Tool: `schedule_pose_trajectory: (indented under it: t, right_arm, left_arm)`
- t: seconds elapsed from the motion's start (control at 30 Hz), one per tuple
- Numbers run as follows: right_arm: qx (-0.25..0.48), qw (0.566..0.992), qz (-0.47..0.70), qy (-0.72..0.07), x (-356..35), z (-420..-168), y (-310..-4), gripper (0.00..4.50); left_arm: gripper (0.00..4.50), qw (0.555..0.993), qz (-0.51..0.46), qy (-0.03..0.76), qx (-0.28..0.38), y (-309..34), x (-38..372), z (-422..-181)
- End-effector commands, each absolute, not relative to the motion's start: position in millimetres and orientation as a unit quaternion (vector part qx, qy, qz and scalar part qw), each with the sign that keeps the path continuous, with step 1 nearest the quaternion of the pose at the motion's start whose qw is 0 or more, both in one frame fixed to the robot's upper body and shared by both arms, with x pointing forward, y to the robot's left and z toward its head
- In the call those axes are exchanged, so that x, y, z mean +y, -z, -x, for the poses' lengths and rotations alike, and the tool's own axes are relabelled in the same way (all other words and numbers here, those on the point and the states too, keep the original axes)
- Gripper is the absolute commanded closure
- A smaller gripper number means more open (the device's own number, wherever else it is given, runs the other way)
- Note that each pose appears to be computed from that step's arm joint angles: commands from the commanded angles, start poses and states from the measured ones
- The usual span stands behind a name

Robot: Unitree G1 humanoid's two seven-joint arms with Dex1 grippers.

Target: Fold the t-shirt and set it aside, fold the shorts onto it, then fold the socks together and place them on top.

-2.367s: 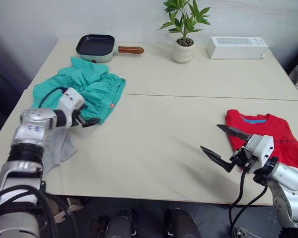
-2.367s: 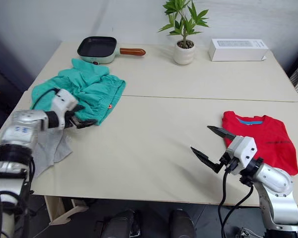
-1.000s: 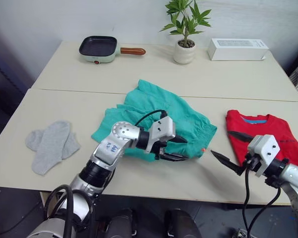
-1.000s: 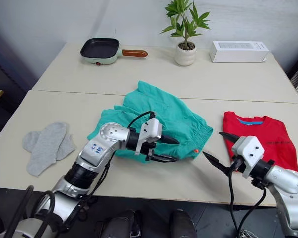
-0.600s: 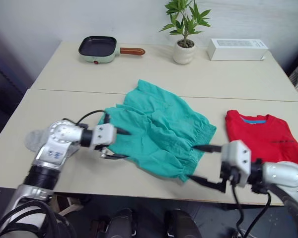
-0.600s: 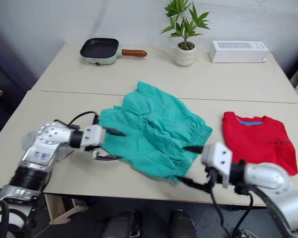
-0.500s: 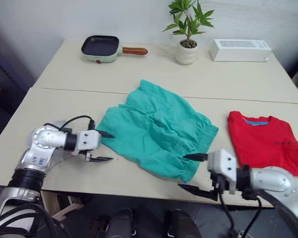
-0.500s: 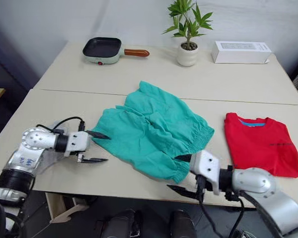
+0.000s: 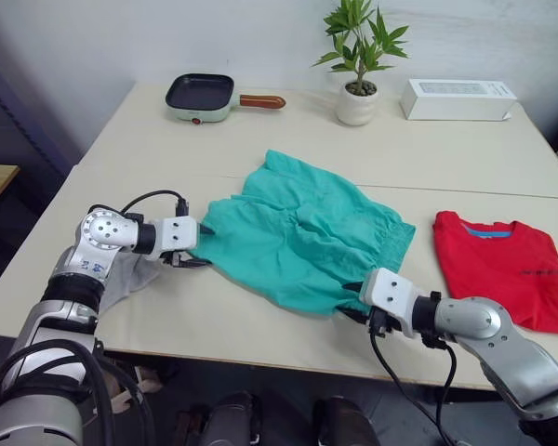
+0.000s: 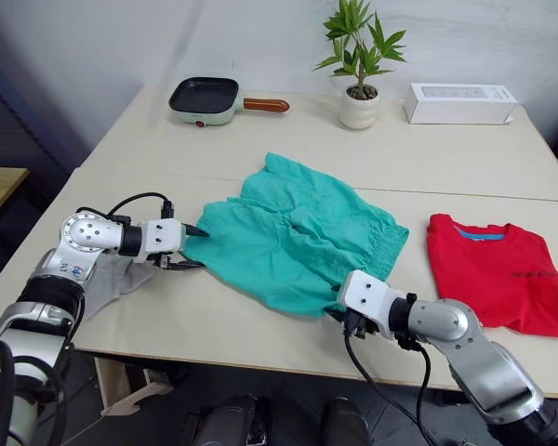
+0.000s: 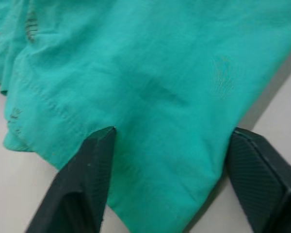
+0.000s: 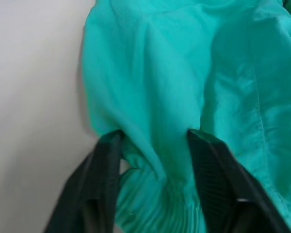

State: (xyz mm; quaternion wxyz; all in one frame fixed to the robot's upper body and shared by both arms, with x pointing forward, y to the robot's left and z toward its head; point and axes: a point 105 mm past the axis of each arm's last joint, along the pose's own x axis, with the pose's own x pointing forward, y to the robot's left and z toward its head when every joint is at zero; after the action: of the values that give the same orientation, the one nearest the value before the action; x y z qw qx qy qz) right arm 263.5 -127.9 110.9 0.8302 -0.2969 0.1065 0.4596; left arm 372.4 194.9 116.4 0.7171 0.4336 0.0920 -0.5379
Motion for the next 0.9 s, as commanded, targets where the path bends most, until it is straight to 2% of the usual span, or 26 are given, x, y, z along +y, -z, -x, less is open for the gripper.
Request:
schedule_pose_trajectory:
  t: [0.03,0.1,0.27,0.43,0.6,0.7,0.9]
  right_arm:
    - [0.086,0.840,0.302,-0.442,-133.3,-271.3,-124.1,3.75]
    - [0.085,0.847,0.303,-0.429,-139.6,-276.1,-126.9,4.40]
    - [0.082,0.859,0.299,-0.408,-152.2,-283.4,-133.7,4.50]
    - [0.071,0.868,0.293,-0.394,-158.6,-289.1,-139.6,4.50]
    - [0.061,0.875,0.278,-0.391,-167.9,-292.9,-144.5,4.50]
    - [0.055,0.874,0.275,-0.397,-174.3,-293.3,-145.9,4.50]
    - [0.041,0.865,0.269,-0.422,-178.9,-287.7,-144.7,4.50]
  left_arm:
    - [2.38,0.690,-0.408,0.562,0.205,-61.3,202.3,-357.2]
    - [2.95,0.682,-0.390,0.578,0.221,-52.7,197.3,-352.9]
    - [4.49,0.672,-0.342,0.613,0.235,-44.3,188.3,-342.5]
    - [4.49,0.689,-0.334,0.604,0.222,-51.0,192.0,-345.5]
    - [4.49,0.696,-0.295,0.629,0.181,-85.1,192.7,-341.4]
    - [4.49,0.683,-0.267,0.664,0.146,-118.8,190.4,-320.0]
    - [4.49,0.661,-0.254,0.689,0.156,-137.6,184.2,-265.4]
